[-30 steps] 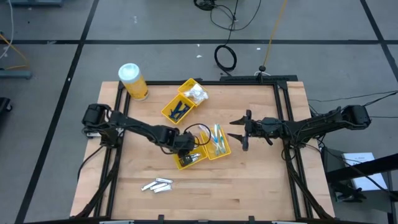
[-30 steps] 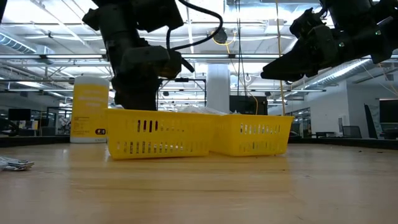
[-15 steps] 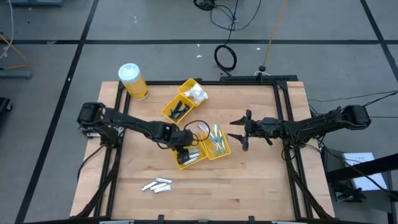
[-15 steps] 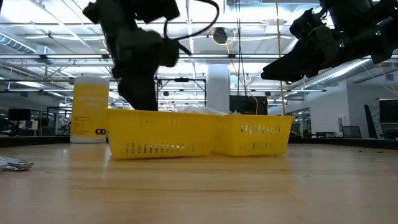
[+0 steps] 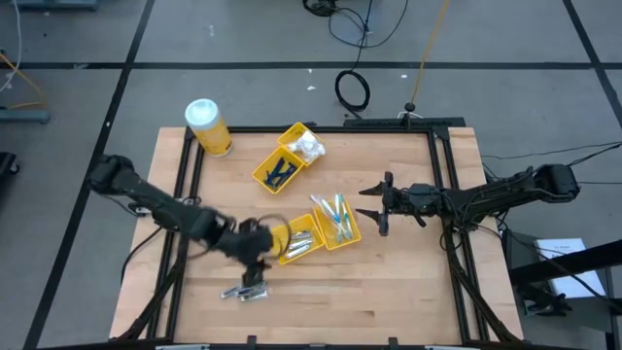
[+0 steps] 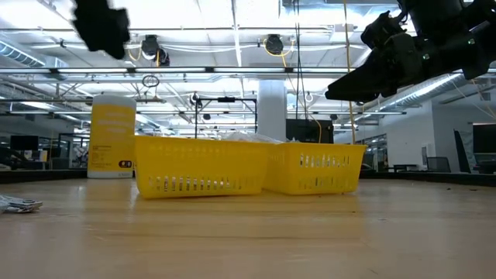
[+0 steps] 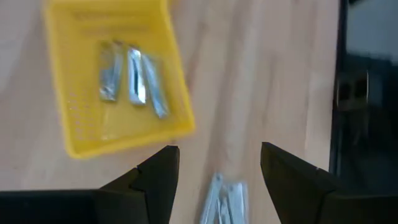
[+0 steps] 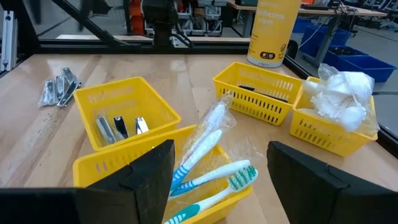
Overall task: Pick & Place Travel size toiletries
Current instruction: Put the silver nail cutter into the bottom left yellow basket
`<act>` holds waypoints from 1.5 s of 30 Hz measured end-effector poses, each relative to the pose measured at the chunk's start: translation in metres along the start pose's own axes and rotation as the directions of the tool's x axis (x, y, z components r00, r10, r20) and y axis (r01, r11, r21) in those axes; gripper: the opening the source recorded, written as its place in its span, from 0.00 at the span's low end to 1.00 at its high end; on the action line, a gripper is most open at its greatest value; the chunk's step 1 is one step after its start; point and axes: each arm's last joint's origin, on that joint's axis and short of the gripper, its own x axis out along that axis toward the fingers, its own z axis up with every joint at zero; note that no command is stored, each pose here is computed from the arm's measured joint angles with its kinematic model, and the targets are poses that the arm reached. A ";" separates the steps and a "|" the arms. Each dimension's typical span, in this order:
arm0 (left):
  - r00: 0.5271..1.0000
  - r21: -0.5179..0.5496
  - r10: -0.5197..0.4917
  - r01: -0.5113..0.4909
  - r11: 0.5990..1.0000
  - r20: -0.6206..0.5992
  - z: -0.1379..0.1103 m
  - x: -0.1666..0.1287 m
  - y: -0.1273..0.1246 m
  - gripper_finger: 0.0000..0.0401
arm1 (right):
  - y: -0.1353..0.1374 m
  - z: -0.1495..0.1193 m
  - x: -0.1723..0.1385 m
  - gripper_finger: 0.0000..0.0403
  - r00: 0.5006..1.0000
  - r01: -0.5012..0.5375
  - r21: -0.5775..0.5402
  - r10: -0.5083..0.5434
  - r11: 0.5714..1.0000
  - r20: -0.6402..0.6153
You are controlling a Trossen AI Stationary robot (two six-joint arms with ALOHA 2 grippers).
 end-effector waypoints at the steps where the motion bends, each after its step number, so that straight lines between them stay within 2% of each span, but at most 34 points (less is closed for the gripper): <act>1: 1.000 0.034 0.002 -0.001 0.999 -0.009 -0.007 0.002 -0.006 0.54 | 0.000 0.000 0.000 0.60 1.000 0.000 0.000 0.000 1.000 0.000; 5: 0.999 0.120 0.041 -0.038 0.992 -0.028 -0.029 0.023 -0.024 0.53 | 0.000 0.000 0.000 0.60 1.000 0.000 0.000 0.000 1.000 0.001; 9: 0.998 0.121 0.039 -0.034 0.992 -0.042 -0.041 0.043 -0.036 0.51 | 0.000 0.001 0.000 0.60 1.000 0.000 0.006 0.000 1.000 0.005; 14: 0.983 0.116 0.090 -0.072 0.991 -0.160 -0.058 0.071 -0.039 0.48 | 0.000 0.001 0.000 0.60 1.000 0.000 0.009 0.000 1.000 0.010; 21: 0.940 0.085 0.105 -0.081 0.993 -0.325 -0.075 0.097 -0.036 0.43 | 0.000 0.001 0.000 0.60 1.000 0.000 0.009 0.000 1.000 0.012; 37: 0.854 0.141 0.264 -0.225 0.964 -0.448 -0.085 0.098 -0.019 0.39 | 0.000 0.001 0.000 0.60 1.000 -0.001 0.009 0.001 1.000 0.012; 45: 0.853 0.183 0.287 -0.228 0.956 -0.435 -0.082 0.098 -0.015 0.39 | 0.000 0.001 0.000 0.60 1.000 -0.001 0.009 0.001 1.000 0.012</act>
